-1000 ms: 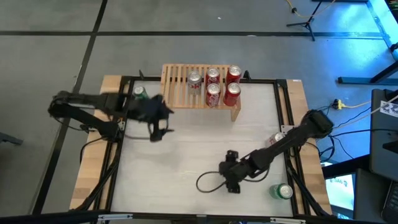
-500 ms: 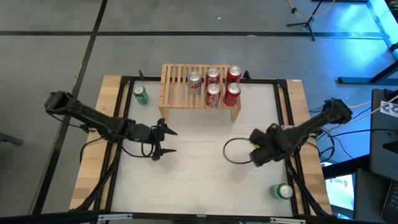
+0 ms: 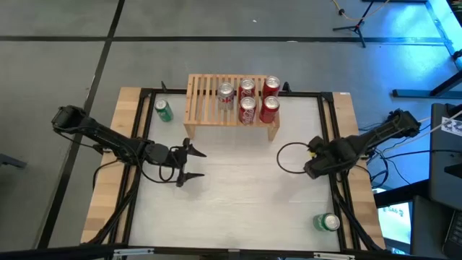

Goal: Place canned beverage on shelf
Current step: Put the white soda can on the shelf

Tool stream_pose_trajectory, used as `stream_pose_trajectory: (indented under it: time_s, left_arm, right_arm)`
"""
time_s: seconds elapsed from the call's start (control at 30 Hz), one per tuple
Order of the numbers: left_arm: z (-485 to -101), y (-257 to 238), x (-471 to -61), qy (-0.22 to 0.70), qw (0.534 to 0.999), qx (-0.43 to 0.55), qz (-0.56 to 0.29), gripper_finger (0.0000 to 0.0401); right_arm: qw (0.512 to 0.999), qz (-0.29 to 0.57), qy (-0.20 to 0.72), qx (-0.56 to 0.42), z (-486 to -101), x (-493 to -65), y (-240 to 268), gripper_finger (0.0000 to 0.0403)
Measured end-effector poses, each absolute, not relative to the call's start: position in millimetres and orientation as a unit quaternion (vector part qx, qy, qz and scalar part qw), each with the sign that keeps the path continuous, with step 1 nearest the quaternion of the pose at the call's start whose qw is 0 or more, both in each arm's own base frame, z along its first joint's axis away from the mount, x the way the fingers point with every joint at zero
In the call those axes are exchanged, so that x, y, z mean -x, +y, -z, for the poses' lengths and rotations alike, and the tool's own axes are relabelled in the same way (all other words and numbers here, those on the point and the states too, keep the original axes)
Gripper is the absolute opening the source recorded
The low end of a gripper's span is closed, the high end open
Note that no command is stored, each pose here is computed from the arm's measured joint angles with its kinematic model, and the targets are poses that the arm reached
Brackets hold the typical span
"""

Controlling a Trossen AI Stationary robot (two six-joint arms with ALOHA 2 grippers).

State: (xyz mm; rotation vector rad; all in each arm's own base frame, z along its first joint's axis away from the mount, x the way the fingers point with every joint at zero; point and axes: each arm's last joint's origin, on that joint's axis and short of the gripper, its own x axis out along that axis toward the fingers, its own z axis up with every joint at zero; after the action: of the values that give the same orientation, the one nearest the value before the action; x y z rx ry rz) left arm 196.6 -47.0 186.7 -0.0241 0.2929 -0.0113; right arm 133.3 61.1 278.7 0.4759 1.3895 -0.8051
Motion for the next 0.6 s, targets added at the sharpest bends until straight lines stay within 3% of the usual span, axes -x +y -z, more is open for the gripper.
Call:
stream_pose_trajectory:
  time_s: [0.4,0.6]
  left_arm:
    - [-187,-47,-197,0.143,0.99,0.01,0.006,0.0355]
    - [-187,-47,-197,0.144,0.99,0.01,0.006,0.0355]
  right_arm:
    - [0.655,0.346,0.643,-0.194,-254,-122,54,0.0381]
    - [0.625,0.353,0.665,-0.207,-239,-118,54,0.0381]
